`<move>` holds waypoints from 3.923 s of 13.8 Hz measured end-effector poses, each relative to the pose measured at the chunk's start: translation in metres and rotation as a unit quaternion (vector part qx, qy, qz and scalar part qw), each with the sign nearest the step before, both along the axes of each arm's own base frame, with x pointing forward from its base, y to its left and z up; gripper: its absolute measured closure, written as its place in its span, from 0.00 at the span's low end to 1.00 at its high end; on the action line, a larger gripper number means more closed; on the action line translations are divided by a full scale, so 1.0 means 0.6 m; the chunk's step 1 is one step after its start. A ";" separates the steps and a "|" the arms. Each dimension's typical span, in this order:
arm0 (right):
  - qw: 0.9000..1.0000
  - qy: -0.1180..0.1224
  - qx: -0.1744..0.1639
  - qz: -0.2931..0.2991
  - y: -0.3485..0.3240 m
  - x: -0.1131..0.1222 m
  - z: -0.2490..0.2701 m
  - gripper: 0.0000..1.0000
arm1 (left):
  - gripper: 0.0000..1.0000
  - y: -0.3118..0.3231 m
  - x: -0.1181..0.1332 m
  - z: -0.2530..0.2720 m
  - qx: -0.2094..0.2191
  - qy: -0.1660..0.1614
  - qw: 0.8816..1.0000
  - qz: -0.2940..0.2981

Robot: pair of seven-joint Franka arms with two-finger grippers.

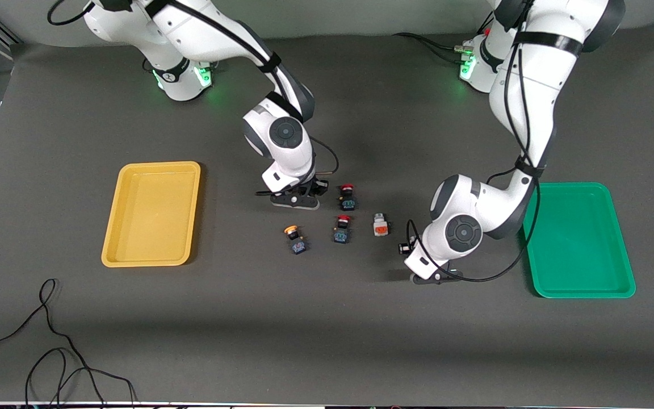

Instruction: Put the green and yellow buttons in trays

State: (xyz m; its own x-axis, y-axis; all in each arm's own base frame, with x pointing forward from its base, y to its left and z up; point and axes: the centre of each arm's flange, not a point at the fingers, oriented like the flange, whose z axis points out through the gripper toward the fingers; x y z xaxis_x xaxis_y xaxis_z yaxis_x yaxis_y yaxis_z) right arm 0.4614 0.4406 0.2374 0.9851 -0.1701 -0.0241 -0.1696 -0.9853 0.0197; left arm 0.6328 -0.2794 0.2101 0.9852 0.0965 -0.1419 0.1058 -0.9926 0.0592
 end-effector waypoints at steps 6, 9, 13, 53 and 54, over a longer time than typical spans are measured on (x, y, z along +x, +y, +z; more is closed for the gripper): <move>1.000 0.019 -0.024 0.008 -0.109 0.110 0.332 0.67 | 0.59 0.144 0.007 0.359 0.036 0.039 0.998 0.020; 0.999 0.032 -0.023 0.032 -0.312 0.190 0.383 0.67 | 0.59 0.292 0.010 0.465 0.031 0.062 0.997 0.016; 0.993 0.052 -0.019 0.104 -0.646 0.240 0.358 0.67 | 0.59 0.485 0.017 0.461 0.031 0.082 0.996 -0.008; 0.989 0.043 0.020 0.143 -0.103 0.234 0.197 0.00 | 0.04 0.073 -0.033 0.309 0.036 0.011 0.999 0.028; 0.988 0.041 0.020 0.146 -0.096 0.233 0.183 0.00 | 0.04 0.029 -0.035 0.271 0.031 0.006 0.999 0.038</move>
